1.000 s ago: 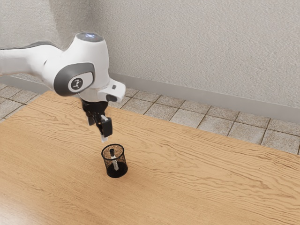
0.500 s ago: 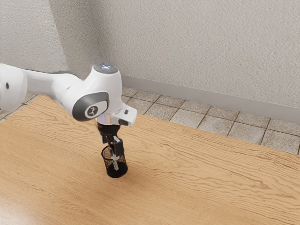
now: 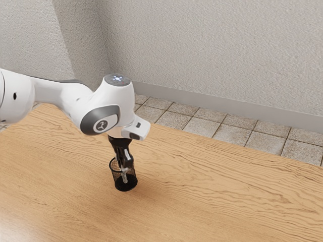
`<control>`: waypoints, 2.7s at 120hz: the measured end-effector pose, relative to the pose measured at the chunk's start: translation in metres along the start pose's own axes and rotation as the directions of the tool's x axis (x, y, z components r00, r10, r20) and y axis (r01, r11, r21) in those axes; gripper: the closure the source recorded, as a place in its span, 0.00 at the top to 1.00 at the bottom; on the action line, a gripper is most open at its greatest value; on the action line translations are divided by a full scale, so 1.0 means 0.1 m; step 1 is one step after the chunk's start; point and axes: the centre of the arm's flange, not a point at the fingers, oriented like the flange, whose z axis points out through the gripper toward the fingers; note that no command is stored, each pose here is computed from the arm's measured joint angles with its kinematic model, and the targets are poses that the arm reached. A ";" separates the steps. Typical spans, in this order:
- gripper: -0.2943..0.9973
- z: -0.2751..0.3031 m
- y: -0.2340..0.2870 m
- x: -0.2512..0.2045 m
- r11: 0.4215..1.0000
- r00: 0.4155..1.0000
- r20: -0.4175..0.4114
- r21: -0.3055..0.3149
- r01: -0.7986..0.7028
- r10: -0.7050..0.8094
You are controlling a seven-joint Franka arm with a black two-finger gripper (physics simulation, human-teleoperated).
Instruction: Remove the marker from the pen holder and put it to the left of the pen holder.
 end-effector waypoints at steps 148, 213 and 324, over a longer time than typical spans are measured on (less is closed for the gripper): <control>0.16 0.58 -1.87 -0.66 0.840 0.649 0.721 -0.179 0.512 -0.242; 0.16 1.25 -2.00 -0.85 0.797 0.539 0.820 -0.189 0.574 -0.194; 0.72 -1.95 -1.59 -1.05 0.877 0.873 0.303 -0.179 0.446 -0.382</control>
